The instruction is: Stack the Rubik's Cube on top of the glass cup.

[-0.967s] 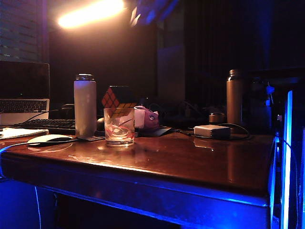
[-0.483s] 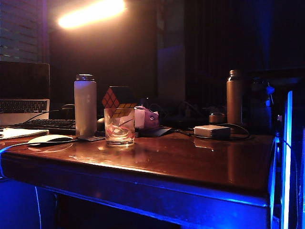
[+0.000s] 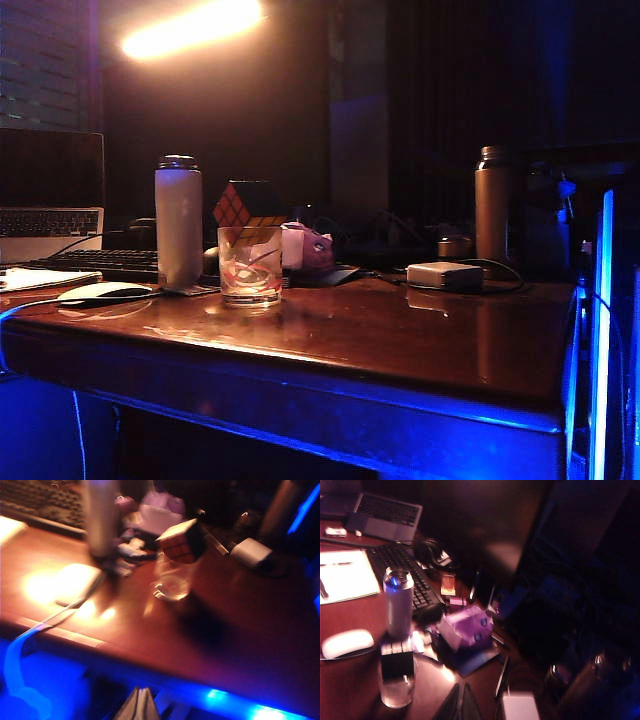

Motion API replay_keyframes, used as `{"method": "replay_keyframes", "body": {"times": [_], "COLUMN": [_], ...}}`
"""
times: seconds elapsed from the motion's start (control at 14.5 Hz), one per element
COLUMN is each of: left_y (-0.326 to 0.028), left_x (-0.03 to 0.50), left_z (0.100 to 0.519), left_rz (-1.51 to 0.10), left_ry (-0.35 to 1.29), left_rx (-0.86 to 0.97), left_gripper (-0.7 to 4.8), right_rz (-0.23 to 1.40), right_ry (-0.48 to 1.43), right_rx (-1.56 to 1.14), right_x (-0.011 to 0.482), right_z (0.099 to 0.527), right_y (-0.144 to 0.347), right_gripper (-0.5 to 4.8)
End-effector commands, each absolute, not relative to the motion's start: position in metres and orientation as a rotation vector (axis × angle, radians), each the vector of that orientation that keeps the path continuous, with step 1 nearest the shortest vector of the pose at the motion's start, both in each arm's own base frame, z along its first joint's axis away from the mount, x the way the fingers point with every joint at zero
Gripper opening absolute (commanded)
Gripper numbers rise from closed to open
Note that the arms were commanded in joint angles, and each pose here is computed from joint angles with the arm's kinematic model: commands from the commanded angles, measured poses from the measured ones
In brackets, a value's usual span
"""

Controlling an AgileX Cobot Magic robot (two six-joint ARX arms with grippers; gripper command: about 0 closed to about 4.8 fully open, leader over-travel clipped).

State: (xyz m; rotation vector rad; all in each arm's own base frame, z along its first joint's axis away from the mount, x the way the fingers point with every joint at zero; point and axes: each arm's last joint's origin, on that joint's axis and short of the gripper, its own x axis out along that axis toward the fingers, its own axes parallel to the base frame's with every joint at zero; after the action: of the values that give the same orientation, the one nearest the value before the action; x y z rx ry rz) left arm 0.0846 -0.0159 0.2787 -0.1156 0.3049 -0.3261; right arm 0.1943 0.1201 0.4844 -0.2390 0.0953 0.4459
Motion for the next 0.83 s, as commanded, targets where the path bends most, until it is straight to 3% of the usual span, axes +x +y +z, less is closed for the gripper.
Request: {"method": "replay_keyframes", "body": {"times": [0.07, 0.41, 0.83], "left_y": [-0.019, -0.018, -0.019], "left_x": [0.102, 0.111, 0.107], "left_z": [0.246, 0.201, 0.173], "left_rz": [-0.342, -0.313, -0.352], "left_ry": [0.25, 0.281, 0.265], "left_rx": [-0.186, -0.115, -0.07], "left_gripper": [-0.06, -0.06, -0.06], "right_rz": [0.449, 0.431, 0.391], "right_ry": [0.108, -0.038, -0.002], "right_rx": [-0.23, -0.114, -0.02], "right_x": [0.182, 0.125, 0.083], "right_z": [0.445, 0.34, 0.232], "right_y": [0.113, 0.076, 0.048], "right_gripper": [-0.01, -0.01, -0.01]}}
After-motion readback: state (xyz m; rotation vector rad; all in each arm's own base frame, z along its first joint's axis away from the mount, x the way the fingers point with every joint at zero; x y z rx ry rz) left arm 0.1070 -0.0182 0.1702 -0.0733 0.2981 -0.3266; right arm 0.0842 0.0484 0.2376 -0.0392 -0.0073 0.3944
